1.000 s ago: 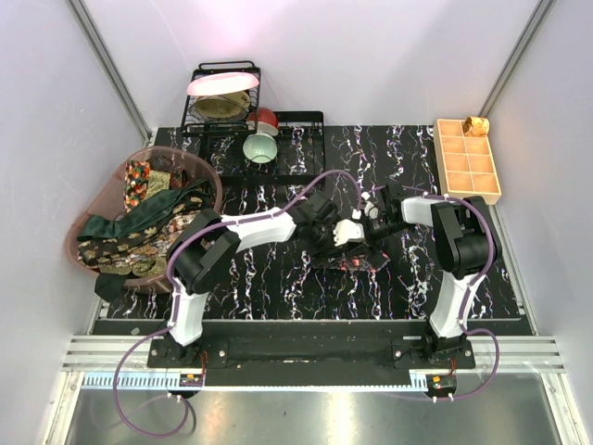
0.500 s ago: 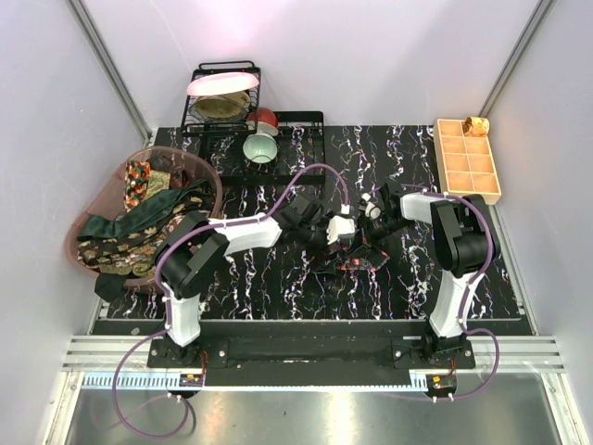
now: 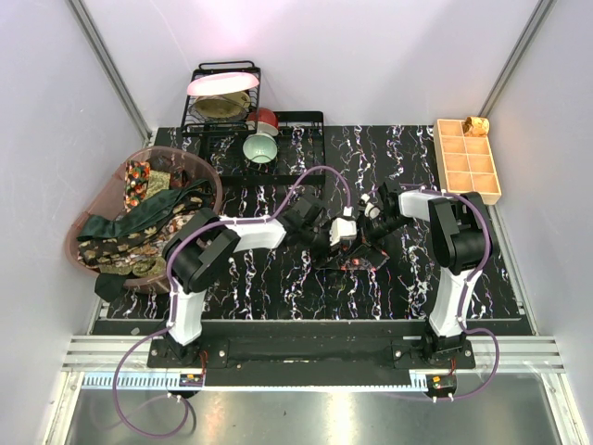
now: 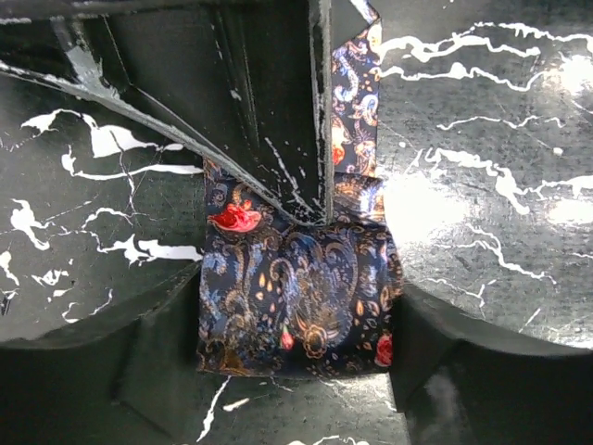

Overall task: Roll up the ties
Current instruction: Roll the tie at the center of the board.

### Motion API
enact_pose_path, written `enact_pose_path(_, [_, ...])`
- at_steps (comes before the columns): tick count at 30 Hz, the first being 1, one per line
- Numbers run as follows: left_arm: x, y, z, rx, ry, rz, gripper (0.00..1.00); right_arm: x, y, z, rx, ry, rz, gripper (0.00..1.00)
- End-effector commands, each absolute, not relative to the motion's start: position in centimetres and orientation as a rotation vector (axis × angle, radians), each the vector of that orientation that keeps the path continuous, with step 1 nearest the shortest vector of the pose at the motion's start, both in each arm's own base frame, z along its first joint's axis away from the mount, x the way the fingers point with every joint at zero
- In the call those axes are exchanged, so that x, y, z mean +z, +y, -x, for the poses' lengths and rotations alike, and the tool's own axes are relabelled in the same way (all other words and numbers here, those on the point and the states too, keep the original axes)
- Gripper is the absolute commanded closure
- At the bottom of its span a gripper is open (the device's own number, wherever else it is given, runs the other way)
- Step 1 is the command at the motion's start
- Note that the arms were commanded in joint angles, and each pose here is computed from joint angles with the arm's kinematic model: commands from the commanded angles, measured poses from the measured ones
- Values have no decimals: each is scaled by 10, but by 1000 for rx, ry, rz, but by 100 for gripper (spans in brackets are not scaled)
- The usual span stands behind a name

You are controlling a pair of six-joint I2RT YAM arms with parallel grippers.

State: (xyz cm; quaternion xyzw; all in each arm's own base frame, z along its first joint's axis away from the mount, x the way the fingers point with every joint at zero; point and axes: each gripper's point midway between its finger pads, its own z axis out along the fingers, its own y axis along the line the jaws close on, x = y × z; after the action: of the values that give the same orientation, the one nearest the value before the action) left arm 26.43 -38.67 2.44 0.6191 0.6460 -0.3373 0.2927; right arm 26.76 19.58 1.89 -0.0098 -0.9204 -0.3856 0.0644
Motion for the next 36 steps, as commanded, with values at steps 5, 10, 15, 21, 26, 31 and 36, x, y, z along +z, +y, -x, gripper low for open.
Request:
enact_pose_path(5, [4, -371, -257, -614, 1754, -1845, 60, 12, 183, -277, -1145, -2833, -38, 77])
enact_pose_path(10, [-13, -351, -244, -482, 1855, -1961, 59, 44, 173, -278, -1325, -2800, -52, 50])
enact_pose_path(15, [-17, -348, -241, -480, 1942, -2000, 58, 57, 178, -274, -1429, -2787, -86, 43])
enact_pose_path(21, [-18, -347, -235, -524, 1961, -2058, 51, 56, 197, -274, -1505, -2743, -116, 43])
enact_pose_path(26, [-13, -355, -237, -561, 1982, -2033, 51, 42, 204, -270, -1445, -2736, -114, 51])
enact_pose_path(31, [-7, -359, -239, -625, 2025, -1973, 49, 21, 191, -267, -1277, -2800, -95, 100])
enact_pose_path(36, [19, -367, -250, -770, 2026, -1797, 31, 3, 179, -261, -1128, -2835, -74, 100])
